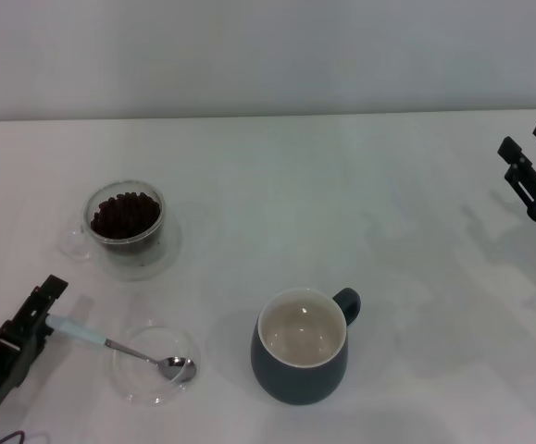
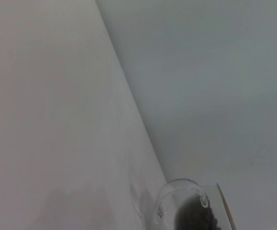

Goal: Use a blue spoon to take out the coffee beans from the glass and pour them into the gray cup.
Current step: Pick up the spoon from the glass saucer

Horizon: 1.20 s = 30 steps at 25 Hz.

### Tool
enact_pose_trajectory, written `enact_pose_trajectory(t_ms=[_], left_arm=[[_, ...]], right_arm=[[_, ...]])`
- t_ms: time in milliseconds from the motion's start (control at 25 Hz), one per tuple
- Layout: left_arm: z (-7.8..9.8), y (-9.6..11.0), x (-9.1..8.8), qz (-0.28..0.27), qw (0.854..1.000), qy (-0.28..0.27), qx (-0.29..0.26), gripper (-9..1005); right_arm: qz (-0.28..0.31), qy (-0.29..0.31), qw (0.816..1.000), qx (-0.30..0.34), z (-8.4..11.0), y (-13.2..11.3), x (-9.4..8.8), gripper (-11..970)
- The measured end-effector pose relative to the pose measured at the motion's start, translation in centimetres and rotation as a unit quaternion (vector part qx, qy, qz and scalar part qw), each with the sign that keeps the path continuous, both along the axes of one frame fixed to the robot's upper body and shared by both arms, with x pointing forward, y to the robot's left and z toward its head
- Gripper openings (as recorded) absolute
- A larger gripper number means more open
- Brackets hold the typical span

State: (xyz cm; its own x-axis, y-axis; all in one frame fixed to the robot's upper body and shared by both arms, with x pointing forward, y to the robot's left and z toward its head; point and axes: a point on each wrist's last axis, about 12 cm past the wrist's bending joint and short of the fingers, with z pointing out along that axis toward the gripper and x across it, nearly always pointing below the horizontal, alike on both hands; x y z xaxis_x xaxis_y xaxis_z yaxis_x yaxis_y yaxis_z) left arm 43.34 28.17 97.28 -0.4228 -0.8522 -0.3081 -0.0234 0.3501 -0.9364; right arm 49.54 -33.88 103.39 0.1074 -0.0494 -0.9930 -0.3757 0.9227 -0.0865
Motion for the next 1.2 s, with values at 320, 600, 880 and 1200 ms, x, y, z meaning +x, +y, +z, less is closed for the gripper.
enact_pose_trajectory(t_ms=[320,600,880,1200], left_arm=[[0.0,-0.3,0.4,-0.022,1.0,0.004,0.012,887],[0.0,-0.6,0.6,-0.037,0.999,0.0,0.018,887],[-0.1,-0.7,-0.3,-0.04,0.998,-0.016,0.036,887],[0.2,-0.8,-0.6,-0.044,0.997,-0.036,0.044,888]], right_arm=[[0.002,0.0,1.0,0.002,0.1,0.4,0.4,514],[0.001,0.004,1.0,0.0,0.0,0.6,0.7,514],[-0.009,0.012,1.0,-0.002,-0.2,0.3,0.8,514],[-0.01,0.014,1.0,-0.004,-0.1,0.2,0.9,514]])
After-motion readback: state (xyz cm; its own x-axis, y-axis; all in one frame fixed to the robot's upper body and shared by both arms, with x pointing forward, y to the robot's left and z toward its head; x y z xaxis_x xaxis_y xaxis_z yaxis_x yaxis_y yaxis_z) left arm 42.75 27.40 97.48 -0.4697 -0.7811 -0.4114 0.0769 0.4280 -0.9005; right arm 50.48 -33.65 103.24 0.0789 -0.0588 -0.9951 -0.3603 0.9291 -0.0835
